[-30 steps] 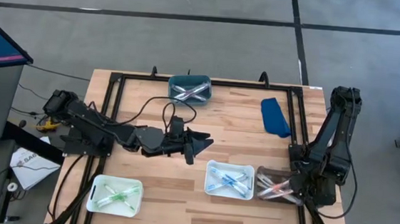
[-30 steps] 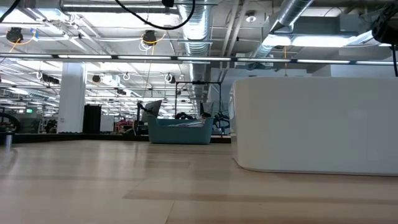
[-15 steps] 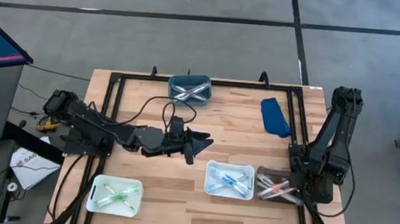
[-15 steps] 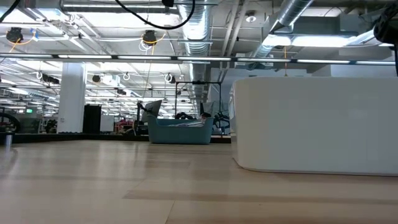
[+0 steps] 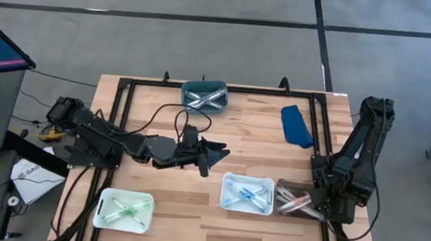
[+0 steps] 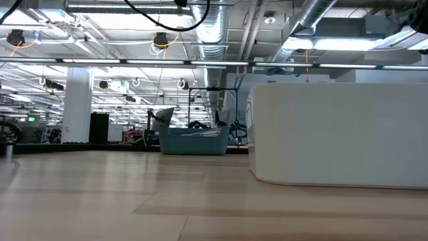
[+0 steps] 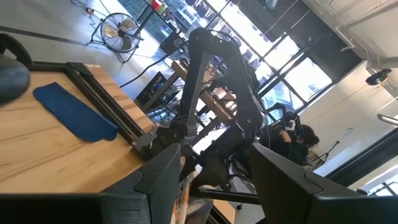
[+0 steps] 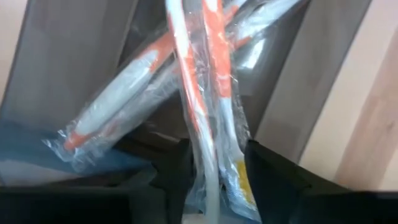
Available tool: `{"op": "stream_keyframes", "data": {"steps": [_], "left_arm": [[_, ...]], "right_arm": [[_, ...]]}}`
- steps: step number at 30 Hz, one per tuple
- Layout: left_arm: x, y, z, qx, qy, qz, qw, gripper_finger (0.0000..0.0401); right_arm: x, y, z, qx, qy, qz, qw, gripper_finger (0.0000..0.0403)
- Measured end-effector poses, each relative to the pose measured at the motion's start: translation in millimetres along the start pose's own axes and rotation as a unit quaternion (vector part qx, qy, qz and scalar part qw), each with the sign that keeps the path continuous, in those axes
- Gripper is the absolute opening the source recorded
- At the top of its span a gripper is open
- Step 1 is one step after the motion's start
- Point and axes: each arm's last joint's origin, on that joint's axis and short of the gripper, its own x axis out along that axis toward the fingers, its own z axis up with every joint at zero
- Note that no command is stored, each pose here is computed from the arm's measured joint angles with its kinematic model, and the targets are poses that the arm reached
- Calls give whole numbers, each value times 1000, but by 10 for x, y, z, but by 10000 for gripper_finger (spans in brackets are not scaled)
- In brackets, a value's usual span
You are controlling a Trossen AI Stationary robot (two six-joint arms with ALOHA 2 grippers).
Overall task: Pick & Place Toothbrushes
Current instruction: Put the orange toothbrush into the black bin
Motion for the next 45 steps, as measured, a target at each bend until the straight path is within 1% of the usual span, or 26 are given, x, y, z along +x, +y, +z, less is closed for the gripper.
{"op": "stream_keyframes", "data": {"steps": [4, 7, 10, 14, 20, 29, 31, 33, 37, 40, 42, 45], "left_arm": [[0, 0, 0, 0, 0, 0, 1000, 187], [0, 0, 0, 1, 0, 0, 1000, 187], [0, 1, -1, 1, 0, 0, 1000, 187], [0, 1, -1, 2, 0, 0, 1000, 187], [0, 1, -2, 2, 1, 1, 1000, 187], [0, 2, -3, 3, 1, 1, 1000, 187], [0, 3, -3, 3, 1, 1, 1000, 187], [0, 4, -4, 3, 2, 2, 1000, 187], [0, 5, -5, 4, 2, 2, 1000, 187], [0, 5, -6, 4, 3, 2, 1000, 187], [0, 5, -6, 4, 3, 2, 1000, 187], [-1, 2, -8, 4, 6, -2, 1000, 187]], "right_arm": [[-31, -13, -1, -2, 4, -7, 1000, 112], [-34, -15, 0, -3, 3, -9, 1000, 99], [-34, -16, 6, -7, -6, -14, 1000, 96], [-34, -16, 10, -7, -11, -16, 1000, 106], [-34, -6, 24, 4, -24, -14, 1000, 143], [-41, 31, 48, 24, -32, 7, 999, 247], [-77, 36, 60, 25, -31, 9, 999, 260], [-131, 32, 72, 27, -31, 5, 999, 264], [-240, 18, 105, 31, -42, -9, 999, 257], [-275, 3, 105, 42, -39, -17, 998, 238], [-275, -9, 92, 61, -30, -21, 997, 214], [-275, -11, 83, 82, -19, -18, 996, 154]]}}
